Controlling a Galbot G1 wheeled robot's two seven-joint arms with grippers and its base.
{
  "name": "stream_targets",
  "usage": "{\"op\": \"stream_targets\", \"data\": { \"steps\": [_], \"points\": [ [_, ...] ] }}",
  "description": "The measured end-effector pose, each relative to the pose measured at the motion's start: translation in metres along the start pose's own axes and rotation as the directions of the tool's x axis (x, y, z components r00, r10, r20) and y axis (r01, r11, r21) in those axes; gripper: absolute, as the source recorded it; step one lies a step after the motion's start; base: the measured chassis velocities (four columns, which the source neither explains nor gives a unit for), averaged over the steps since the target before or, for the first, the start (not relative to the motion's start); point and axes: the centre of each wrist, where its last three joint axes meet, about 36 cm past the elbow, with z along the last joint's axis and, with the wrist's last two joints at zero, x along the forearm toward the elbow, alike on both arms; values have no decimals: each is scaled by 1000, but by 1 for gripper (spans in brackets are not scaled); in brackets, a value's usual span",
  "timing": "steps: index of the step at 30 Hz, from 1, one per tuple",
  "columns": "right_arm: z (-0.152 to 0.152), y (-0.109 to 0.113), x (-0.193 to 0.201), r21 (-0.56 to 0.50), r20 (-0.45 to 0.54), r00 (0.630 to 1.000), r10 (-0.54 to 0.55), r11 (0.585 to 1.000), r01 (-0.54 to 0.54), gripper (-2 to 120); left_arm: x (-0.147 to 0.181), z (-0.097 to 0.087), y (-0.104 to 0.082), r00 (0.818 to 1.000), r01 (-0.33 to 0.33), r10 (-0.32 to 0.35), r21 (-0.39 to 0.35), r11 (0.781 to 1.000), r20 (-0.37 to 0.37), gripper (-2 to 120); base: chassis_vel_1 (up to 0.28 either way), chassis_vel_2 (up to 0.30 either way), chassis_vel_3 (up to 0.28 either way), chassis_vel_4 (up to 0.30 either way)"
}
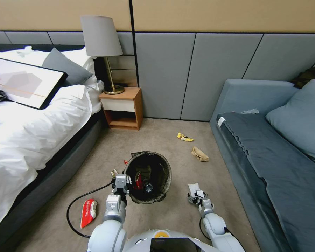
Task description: Pick up the trash bin, then pick up the garbage from the floor and place it into the trash bin.
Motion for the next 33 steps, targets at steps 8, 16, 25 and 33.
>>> {"op": "stream_targets", "data": {
  "steps": [8, 16, 25, 33],
  "points": [
    [8, -7, -9, -20, -2, 1000, 15, 1000, -15, 80, 0, 0, 0, 1000, 2, -2, -1, 1000, -1, 0, 0, 0, 0, 0],
    [17, -12, -9, -25, 3, 1000, 22, 999, -22, 48, 1, 0, -1, 1000, 3, -3, -1, 1000, 0, 0, 0, 0, 0, 0],
    [21, -14, -11, -27, 9, 1000, 23, 999, -23, 17, 1, 0, 0, 1000, 5, -5, -1, 1000, 1, 0, 0, 0, 0, 0],
    [23, -18, -10, -21, 25, 999, 27, 999, -27, 0, 1, -1, -1, 1000, 3, -3, 1, 1000, 3, 0, 0, 0, 0, 0]
  ]
}}
